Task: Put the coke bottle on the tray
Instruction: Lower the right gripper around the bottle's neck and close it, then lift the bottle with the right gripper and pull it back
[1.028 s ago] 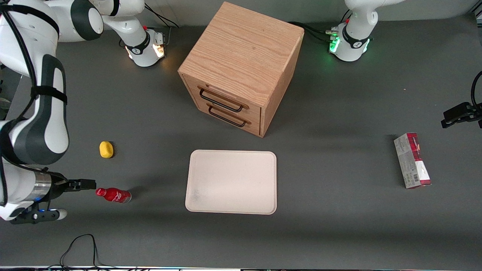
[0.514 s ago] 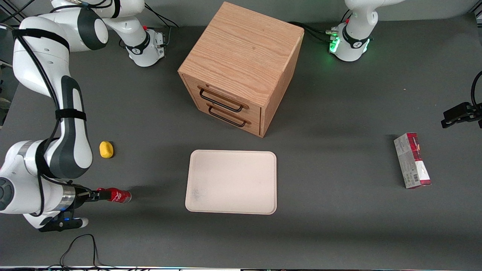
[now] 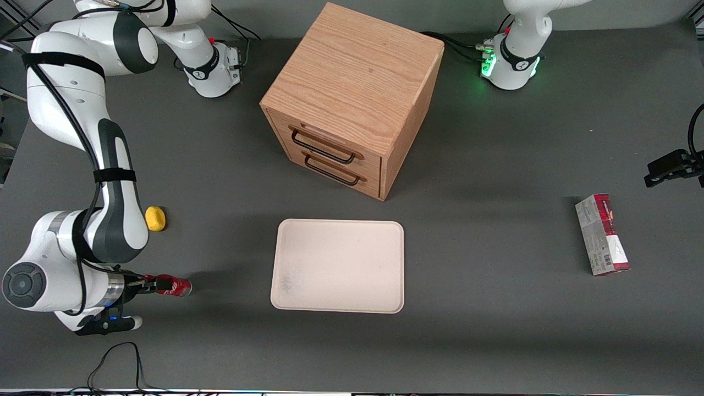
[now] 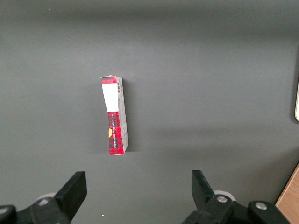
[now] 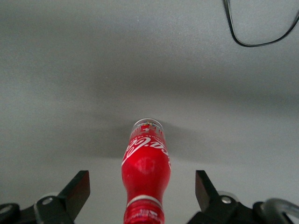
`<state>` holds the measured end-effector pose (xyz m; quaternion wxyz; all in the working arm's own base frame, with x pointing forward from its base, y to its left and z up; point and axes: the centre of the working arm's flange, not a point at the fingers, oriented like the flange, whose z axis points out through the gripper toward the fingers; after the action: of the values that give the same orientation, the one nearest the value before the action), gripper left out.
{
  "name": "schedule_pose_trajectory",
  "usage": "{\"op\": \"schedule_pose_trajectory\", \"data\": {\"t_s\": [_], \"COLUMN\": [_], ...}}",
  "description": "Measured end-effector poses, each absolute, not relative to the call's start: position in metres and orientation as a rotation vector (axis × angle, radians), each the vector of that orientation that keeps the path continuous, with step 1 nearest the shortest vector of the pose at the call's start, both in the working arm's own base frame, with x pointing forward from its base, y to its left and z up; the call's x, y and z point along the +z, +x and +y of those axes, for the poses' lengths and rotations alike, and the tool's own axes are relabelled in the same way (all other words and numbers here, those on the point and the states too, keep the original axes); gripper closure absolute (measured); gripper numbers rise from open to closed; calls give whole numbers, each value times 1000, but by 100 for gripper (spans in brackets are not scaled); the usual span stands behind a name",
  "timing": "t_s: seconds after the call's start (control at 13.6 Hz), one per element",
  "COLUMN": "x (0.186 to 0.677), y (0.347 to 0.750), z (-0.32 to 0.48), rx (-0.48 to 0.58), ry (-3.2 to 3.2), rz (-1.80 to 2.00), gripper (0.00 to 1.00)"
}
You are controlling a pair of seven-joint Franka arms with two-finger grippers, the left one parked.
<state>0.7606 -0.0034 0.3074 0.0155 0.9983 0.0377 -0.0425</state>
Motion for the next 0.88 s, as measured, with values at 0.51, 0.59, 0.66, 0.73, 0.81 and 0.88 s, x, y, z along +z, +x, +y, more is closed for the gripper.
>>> {"op": "schedule_pose_trajectory", "data": {"t_s": [0.51, 0.59, 0.66, 0.73, 0.81, 0.88], "x": [313, 314, 315, 315, 314, 314], "y": [758, 758, 758, 757, 757, 757], "z": [-4, -4, -4, -4, -4, -4], "rx": [-132, -129, -128, -129, -130, -131], "ry": [3106, 3106, 3106, 3106, 3106, 3106], "rz": [116, 116, 116, 116, 116, 116], "gripper": [0, 1, 4, 16, 30, 40]}}
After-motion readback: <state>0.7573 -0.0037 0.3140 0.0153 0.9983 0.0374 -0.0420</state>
